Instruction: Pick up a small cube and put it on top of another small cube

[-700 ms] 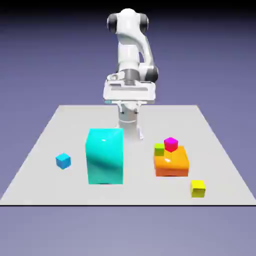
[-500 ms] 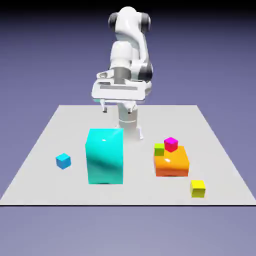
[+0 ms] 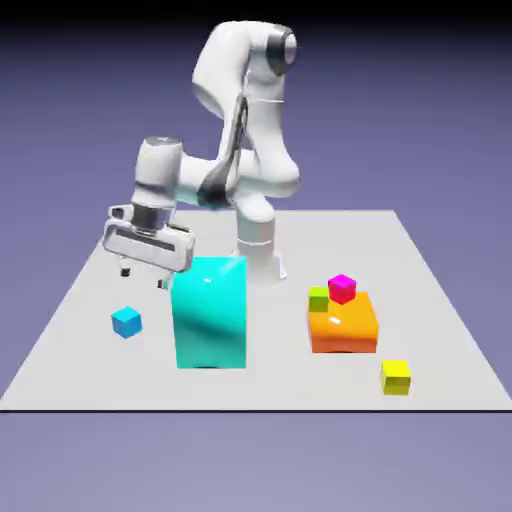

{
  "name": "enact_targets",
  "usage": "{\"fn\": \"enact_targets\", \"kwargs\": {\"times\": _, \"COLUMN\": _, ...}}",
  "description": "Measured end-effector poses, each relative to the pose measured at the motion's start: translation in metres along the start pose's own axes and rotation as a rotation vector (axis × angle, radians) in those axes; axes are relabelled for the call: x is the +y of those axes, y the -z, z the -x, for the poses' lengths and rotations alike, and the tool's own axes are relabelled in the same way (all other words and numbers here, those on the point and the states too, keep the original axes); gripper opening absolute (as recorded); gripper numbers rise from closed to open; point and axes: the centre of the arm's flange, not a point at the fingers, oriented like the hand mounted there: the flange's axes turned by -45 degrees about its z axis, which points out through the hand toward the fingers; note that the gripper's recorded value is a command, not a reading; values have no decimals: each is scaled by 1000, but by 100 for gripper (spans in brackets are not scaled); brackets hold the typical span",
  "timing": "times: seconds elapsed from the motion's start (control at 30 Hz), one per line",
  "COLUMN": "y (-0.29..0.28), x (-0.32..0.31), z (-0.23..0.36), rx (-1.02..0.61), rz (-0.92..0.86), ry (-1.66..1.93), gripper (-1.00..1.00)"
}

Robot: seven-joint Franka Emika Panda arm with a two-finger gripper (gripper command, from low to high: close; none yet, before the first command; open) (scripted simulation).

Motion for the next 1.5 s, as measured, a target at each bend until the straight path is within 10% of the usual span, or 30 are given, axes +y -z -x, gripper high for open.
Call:
{"fn": "enact_targets", "kwargs": {"times": 0.63, "y": -184, "x": 116, "z": 90, "rx": -379, "rz": -73, "ry": -234, "gripper": 0}}
{"fn": "enact_targets", "kwargs": {"times": 0.67, "y": -185, "x": 115, "z": 90, "rx": -379, "rz": -73, "ry": -234, "gripper": -100}}
{"fn": "enact_targets", "kwargs": {"times": 0.9, "y": -120, "x": 123, "z": 69, "rx": -378, "rz": -74, "ry": -234, "gripper": -100}}
{"fn": "enact_targets", "kwargs": {"times": 1.23, "y": -20, "x": -82, "z": -81, "rx": -115, "rz": -241, "ry": -230, "gripper": -100}}
{"fn": "enact_targets", "kwargs": {"times": 1.5, "y": 42, "x": -250, "z": -13, "rx": -174, "rz": -283, "ry": -18, "gripper": -100}}
